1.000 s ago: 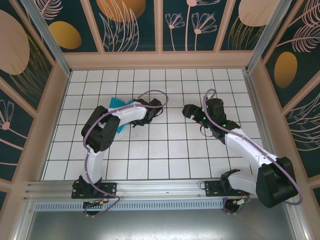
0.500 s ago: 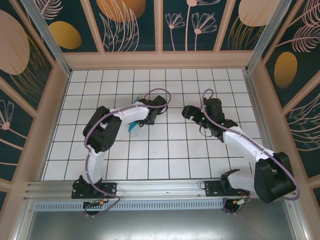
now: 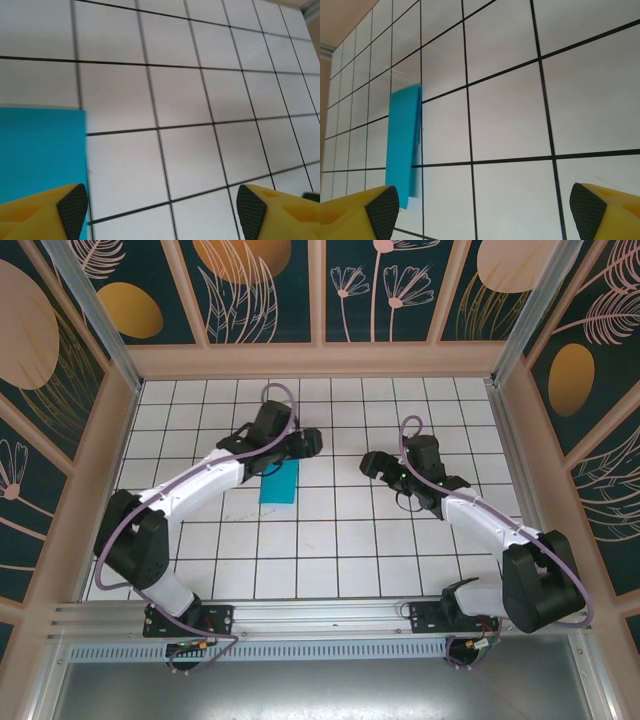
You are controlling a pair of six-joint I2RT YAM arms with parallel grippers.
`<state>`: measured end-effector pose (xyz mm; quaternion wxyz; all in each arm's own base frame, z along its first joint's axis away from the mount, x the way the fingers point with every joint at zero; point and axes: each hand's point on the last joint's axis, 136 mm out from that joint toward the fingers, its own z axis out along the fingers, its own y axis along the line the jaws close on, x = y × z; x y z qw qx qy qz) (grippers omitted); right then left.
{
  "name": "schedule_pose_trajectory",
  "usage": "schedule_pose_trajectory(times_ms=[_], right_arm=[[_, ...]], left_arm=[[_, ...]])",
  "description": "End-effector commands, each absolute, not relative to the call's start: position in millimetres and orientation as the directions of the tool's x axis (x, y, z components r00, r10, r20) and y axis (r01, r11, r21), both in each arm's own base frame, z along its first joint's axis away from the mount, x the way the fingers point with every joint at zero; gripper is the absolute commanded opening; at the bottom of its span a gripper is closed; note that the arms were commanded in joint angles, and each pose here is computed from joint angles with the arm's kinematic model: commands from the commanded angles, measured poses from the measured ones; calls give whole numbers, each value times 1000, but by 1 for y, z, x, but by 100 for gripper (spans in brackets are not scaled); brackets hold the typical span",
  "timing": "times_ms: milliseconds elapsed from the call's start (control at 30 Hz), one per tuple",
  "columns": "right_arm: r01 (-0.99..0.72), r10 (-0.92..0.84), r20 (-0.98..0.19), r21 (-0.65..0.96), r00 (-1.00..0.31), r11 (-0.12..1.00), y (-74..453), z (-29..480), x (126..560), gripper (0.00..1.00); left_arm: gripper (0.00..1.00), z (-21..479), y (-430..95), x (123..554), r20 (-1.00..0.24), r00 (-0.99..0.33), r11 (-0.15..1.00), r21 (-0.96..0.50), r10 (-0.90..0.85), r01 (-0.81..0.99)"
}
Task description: Fold a paper plane with a square sheet of paper (pick it up from the middle)
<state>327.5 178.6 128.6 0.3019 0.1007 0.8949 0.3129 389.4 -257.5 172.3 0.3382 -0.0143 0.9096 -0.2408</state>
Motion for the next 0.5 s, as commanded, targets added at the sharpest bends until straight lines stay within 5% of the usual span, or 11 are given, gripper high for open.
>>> schedule_pose_trajectory(times_ms=[0,267,467], right_arm=[[-66,360,-489,659,-795,749,194,140,329,91],[-63,337,-457,663,-823,746,205,129,325,92],[-64,322,-447,659,-835,750,211,123,323,91]], left_arm=[[76,147,-238,394,-543,-795,850,-522,-269,69],[51,63,-193,402,-451,-831,901,-415,-326,-128],[49,30,-186,393,-406,-843,900,-394,-352,-187]])
